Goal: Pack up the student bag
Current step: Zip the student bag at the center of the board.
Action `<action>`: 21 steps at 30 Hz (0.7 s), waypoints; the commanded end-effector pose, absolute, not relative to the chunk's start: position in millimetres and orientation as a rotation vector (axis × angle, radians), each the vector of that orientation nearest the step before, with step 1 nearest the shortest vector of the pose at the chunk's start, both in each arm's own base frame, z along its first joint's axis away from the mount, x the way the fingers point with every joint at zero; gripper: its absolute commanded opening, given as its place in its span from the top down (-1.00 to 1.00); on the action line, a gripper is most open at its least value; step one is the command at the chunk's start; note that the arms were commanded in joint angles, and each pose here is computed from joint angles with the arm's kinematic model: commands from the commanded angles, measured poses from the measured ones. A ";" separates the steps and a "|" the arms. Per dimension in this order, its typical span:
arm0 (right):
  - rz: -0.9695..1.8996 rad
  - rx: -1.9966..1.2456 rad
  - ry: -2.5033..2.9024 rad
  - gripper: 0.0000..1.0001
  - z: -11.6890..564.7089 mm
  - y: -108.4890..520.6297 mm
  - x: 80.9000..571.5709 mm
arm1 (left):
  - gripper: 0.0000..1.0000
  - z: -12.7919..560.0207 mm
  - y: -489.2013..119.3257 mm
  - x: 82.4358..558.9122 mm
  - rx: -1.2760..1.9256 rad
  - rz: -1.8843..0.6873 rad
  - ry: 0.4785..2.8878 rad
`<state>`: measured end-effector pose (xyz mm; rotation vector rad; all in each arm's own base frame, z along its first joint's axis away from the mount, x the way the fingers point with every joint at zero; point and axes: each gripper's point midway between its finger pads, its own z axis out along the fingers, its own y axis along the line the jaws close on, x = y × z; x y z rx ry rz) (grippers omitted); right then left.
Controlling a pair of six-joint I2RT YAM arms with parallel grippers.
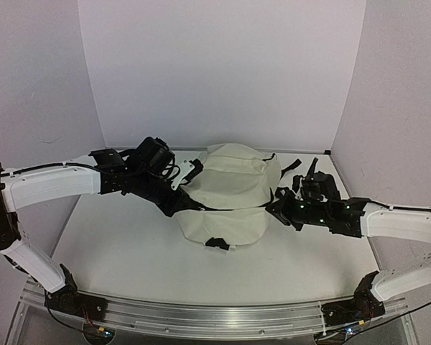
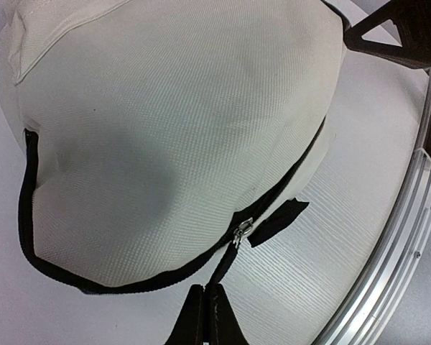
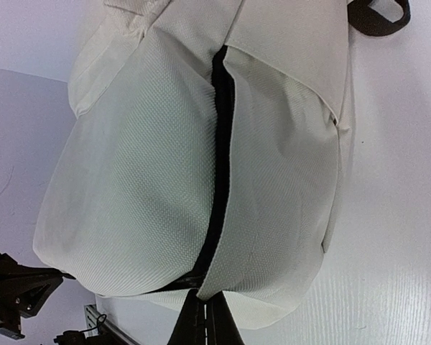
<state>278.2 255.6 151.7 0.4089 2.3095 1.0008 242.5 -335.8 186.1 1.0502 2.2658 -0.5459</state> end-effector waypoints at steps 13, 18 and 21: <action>0.653 0.460 2.200 1.00 159.8 174.0 343.4 | 0.99 199.9 -322.8 270.9 0.903 -0.504 2.234; 0.632 0.463 2.187 1.00 165.2 160.0 346.9 | 1.00 194.5 -318.1 290.6 0.851 -0.461 2.245; 0.709 0.310 2.173 1.00 187.5 176.0 343.1 | 1.00 210.9 -334.3 286.2 0.879 -0.584 2.186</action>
